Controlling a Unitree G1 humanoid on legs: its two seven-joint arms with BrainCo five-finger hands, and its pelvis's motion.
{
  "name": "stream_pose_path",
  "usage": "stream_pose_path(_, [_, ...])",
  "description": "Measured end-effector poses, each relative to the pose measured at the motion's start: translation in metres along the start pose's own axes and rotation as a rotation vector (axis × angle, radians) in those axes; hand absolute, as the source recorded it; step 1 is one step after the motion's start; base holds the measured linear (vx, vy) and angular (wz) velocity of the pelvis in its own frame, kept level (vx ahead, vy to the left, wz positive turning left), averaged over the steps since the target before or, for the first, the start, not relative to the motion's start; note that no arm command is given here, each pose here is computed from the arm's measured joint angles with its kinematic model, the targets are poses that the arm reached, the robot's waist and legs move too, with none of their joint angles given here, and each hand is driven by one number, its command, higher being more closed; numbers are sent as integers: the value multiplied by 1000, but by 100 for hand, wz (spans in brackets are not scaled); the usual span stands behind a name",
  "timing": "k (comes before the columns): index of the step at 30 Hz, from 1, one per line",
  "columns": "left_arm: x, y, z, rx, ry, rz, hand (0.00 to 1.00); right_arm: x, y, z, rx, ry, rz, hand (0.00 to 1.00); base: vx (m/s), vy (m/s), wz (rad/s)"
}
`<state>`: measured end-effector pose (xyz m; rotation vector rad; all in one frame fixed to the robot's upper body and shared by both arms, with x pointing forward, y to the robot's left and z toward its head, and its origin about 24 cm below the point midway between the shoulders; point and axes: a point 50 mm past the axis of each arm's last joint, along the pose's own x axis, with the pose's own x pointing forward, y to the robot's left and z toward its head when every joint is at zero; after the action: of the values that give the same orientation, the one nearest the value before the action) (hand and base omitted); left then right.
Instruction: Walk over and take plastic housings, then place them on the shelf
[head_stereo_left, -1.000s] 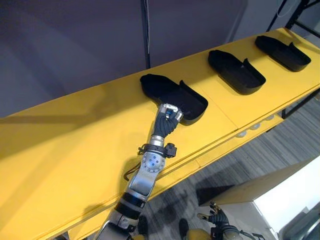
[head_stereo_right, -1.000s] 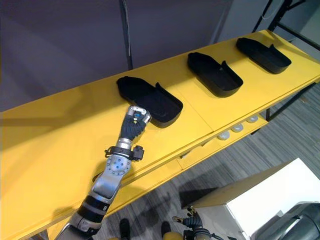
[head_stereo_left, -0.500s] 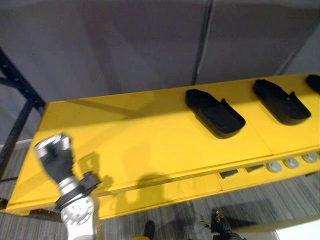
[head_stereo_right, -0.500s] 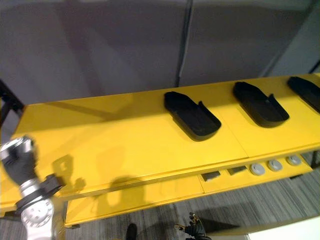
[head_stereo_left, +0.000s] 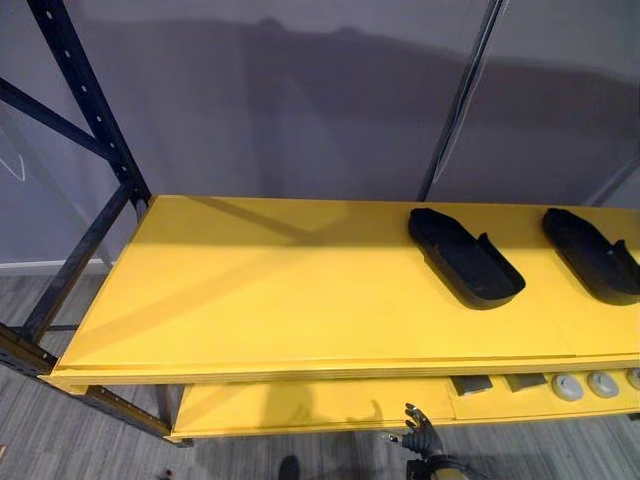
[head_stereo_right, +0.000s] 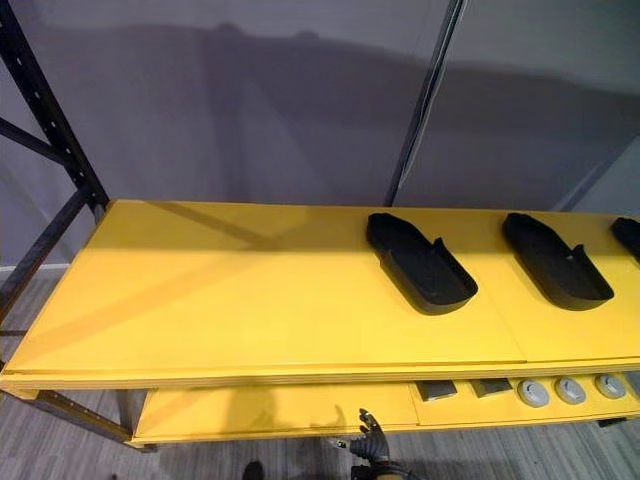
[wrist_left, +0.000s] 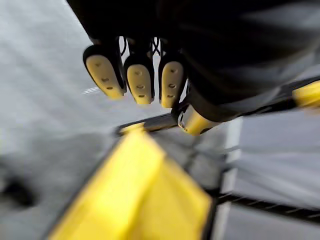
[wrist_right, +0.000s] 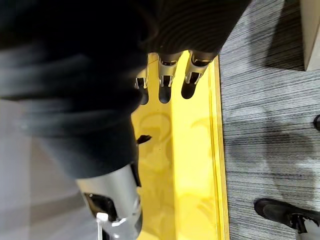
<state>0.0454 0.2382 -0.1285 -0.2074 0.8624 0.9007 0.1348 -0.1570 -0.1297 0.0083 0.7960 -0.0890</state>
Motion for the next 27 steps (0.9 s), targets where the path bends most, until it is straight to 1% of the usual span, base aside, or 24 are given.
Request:
stream_pose_path(2, [1,-6,-6,25,31,-31,100,0,-3,-1,17,6,-17,0,29,-3,3])
stream_pose_path(3, [2,-11,-8,58,38,-53,0,0,-5,-3,28,11,-34,0,47,-11,0])
stream_pose_path(7, [5,-28,-3,178,11,-130,0,0,-10,-10,48,45,-65,0,55,-18,-6])
stream_pose_path(9, [8,-38,3,286,-27,-181,0,1,-12,-13,61,68,-75,0,56,-16,-33])
stream_pose_path(12, [9,-53,8,390,-62,-246,0,0,-14,-21,64,101,-85,0,55,-15,-27])
stream_pose_path(15, [4,-69,5,457,-73,-328,0,0,-15,-24,63,118,-94,0,41,-17,-17])
stream_pose_path(17, [4,-73,7,488,-86,-348,0,2,-15,-22,59,118,-95,0,23,-5,-35])
stream_pose_path(22, [4,-76,9,565,-114,-378,0,5,-19,-17,70,105,-117,0,39,-11,-17])
stream_pose_path(27, [5,-80,11,600,-127,-390,0,8,-22,-8,74,81,-135,0,5,-4,-13])
